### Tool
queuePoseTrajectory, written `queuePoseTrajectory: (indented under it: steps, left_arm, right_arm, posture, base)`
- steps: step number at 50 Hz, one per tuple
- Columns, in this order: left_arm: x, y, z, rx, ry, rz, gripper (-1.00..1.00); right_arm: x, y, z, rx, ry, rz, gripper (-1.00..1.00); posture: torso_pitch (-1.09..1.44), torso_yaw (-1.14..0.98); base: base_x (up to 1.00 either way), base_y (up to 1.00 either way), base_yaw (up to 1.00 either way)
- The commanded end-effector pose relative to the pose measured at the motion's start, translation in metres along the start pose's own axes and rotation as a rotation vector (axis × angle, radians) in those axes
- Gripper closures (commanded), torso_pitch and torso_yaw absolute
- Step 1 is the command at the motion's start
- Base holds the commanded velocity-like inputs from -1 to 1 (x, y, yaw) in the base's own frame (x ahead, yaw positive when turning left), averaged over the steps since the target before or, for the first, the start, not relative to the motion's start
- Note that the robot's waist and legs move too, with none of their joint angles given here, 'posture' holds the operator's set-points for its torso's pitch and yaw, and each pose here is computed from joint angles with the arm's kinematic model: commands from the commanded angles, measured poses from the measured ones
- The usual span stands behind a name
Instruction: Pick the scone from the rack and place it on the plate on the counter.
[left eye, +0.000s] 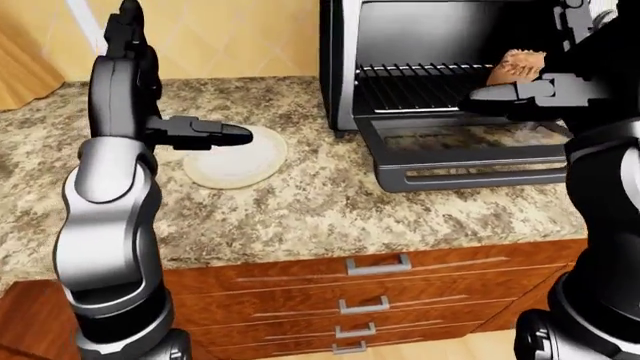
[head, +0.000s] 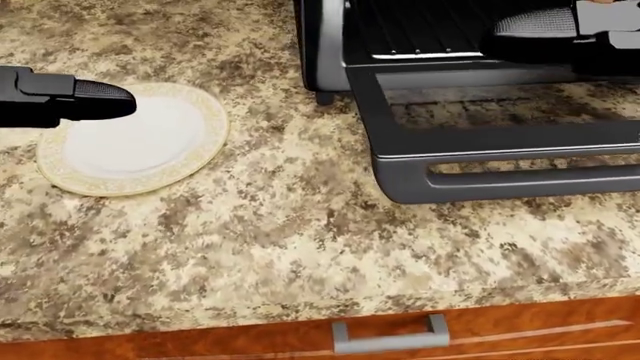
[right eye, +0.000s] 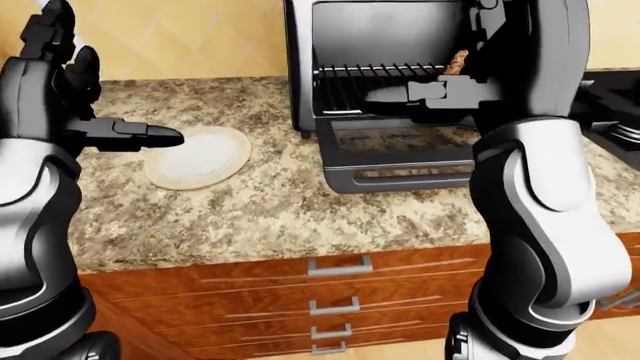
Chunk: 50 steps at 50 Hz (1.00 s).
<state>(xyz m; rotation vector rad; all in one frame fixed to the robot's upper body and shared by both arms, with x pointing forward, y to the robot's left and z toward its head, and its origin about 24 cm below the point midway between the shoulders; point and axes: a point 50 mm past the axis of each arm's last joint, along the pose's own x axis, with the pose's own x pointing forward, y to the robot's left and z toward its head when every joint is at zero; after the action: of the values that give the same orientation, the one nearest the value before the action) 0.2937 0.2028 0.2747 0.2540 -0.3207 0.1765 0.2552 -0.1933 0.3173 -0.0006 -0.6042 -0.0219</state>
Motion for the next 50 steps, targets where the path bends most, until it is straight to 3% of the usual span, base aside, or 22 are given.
queuePoseTrajectory:
  steps: [1,23,29,35,50]
  left_arm:
    - [-0.001,0.002,0.015,0.003,-0.079,0.01,-1.0]
    - [0.002,0.006,0.015,0.005,-0.084,0.021,-1.0]
    - [0.002,0.007,0.012,0.003,-0.083,0.028,-1.0]
    - [0.002,0.007,0.01,0.001,-0.081,0.034,-1.0]
    - [0.003,0.006,0.013,0.0,-0.085,0.031,-1.0]
  right_arm:
    - [0.001,-0.001,0.012,-0.014,-0.072,-0.016,-1.0]
    - [0.004,-0.019,0.027,-0.083,-0.068,-0.105,-1.0]
    - [0.007,-0.033,0.024,-0.145,-0.028,-0.194,-1.0]
    - [0.012,-0.056,0.027,-0.253,-0.01,-0.349,-1.0]
    - [0.035,-0.066,0.014,-0.341,0.081,-0.444,-1.0]
  posture:
    - [0.0,0.0]
    - [0.0,0.0]
    - [0.0,0.0]
    - [0.0,0.0]
    - [0.0,0.0]
  base:
    - [0.0,0.0,0.0]
    - [0.0,0.0,0.0]
    - [0.0,0.0,0.0]
    - [0.0,0.0,0.0]
    - [0.0,0.0,0.0]
